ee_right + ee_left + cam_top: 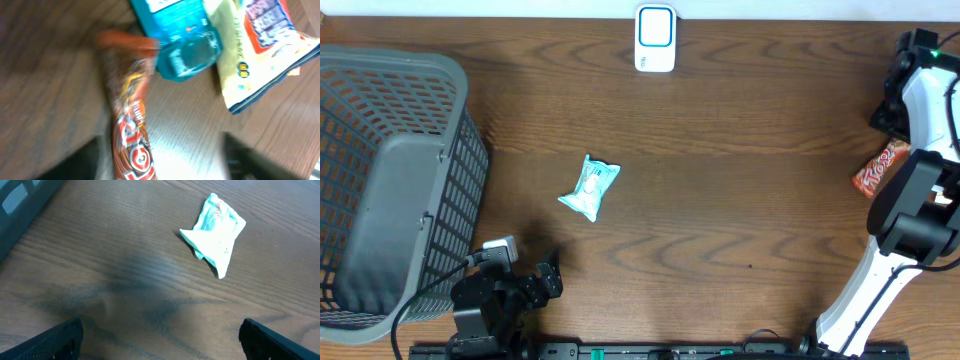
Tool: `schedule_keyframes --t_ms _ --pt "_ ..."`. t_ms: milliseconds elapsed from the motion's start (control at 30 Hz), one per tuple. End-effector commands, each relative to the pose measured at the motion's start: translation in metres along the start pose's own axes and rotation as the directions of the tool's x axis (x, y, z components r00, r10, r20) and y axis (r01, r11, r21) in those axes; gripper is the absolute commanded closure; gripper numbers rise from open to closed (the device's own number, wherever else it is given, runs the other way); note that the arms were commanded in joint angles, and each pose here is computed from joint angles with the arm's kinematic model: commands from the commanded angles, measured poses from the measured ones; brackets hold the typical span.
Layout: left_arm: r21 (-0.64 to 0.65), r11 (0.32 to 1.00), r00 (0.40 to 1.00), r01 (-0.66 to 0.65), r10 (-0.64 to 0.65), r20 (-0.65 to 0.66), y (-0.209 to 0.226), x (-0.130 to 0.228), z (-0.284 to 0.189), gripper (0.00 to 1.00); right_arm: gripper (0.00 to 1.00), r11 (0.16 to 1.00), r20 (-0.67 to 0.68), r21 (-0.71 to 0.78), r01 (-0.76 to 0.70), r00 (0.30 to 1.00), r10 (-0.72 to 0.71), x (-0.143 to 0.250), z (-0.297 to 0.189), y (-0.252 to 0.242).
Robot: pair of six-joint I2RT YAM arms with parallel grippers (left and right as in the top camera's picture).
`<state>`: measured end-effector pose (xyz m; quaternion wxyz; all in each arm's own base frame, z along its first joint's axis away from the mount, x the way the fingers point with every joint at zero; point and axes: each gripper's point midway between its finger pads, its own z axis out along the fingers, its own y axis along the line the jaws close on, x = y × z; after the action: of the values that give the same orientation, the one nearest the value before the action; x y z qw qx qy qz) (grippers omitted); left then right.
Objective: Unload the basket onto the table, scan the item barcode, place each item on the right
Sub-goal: 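Carry the candy bar to the right table edge and release it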
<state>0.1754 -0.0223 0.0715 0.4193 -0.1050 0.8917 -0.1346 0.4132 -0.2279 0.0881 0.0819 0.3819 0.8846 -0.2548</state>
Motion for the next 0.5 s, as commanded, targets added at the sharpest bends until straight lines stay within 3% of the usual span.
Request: schedule_keyframes --t_ms 0,100,233,367,467 --pt "-0.021 1.0 0.998 0.02 -0.021 -0.067 0.005 0.017 0.001 0.02 0.01 0.998 0.048 0.0 -0.061 0.997 0.061 -0.009 -0.024 -0.009" --pt "-0.021 1.0 0.998 0.02 -0.021 -0.067 0.005 0.017 0.001 0.02 0.01 0.993 0.078 -0.093 -0.076 0.993 0.083 -0.01 -0.058 -0.001" --pt "-0.021 1.0 0.998 0.02 -0.021 -0.067 0.005 0.017 0.001 0.02 0.01 0.941 0.068 -0.336 -0.036 0.996 0.063 0.005 -0.115 0.037" --pt "-0.021 1.0 0.998 0.02 -0.021 -0.067 0.005 0.017 0.001 0.02 0.01 0.793 0.004 -0.607 0.052 0.998 -0.062 0.048 -0.177 0.094" --pt "-0.021 1.0 0.998 0.02 -0.021 -0.067 0.005 0.017 0.001 0.02 0.01 0.635 -0.056 -0.766 0.103 0.973 -0.225 0.103 -0.224 0.143"
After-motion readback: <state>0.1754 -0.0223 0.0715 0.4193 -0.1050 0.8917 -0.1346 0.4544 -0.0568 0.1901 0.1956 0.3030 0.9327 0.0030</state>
